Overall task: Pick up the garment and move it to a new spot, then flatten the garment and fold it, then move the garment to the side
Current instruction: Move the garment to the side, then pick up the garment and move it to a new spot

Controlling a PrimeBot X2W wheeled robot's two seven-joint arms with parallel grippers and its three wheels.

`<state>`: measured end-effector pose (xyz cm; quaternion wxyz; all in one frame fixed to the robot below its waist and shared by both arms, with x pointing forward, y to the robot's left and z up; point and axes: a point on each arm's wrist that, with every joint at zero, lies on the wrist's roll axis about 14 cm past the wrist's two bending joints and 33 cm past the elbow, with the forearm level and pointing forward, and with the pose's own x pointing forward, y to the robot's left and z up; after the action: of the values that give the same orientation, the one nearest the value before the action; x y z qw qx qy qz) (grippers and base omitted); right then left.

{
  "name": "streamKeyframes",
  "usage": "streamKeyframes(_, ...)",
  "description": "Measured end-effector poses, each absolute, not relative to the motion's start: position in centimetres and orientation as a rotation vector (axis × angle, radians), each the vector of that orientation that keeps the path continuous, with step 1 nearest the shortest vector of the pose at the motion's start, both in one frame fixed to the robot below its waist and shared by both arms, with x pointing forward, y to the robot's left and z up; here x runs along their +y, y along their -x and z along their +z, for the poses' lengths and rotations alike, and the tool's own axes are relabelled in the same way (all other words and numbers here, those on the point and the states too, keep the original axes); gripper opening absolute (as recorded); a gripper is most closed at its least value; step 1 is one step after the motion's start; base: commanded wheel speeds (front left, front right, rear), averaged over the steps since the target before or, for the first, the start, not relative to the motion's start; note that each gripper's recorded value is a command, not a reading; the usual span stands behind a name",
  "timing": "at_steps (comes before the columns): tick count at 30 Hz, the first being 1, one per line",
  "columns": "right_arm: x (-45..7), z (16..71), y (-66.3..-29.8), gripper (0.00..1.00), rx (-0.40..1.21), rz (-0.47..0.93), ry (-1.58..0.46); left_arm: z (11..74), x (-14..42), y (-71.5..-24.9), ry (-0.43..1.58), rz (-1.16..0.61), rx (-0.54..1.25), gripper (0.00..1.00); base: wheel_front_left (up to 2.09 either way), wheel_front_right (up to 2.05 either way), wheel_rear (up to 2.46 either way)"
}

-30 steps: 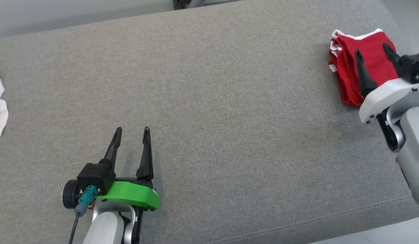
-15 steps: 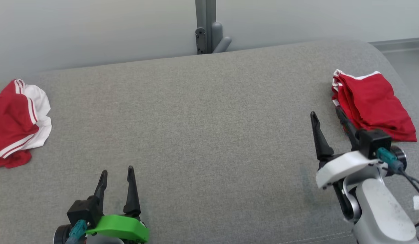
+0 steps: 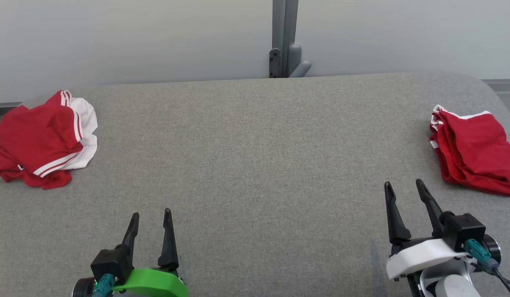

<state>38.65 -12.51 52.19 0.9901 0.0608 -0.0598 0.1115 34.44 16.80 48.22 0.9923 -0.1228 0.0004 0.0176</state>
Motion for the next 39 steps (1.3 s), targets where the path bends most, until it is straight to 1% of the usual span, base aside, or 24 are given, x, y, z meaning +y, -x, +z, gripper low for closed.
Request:
streamKeyframes(6, -11.8, 51.7, -37.8, 1.0, -0.102, 0.239, -0.159, 48.2, 16.7, -34.2, 0.239, 0.033, 0.002, 1.0, 0.0, 0.0, 0.0)
streamKeyframes(28, -10.9, 51.3, -37.6, 1.0, -0.086, 0.265, -0.168, 48.2, 16.9, -33.9, 0.233, 0.038, 0.001, 1.0, 0.0, 0.0, 0.0)
streamKeyframes(35, -9.0, 51.3, -38.0, 1.0, -0.083, 0.322, -0.169, 48.5, 18.9, -32.8, 0.224, 0.1, -0.019, 1.0, 0.0, 0.0, 0.0)
streamKeyframes(39, -6.7, 51.4, -38.3, 1.0, -0.078, 0.388, -0.171, 48.7, 21.0, -31.5, 0.215, 0.168, -0.033, 1.0, 0.0, 0.0, 0.0)
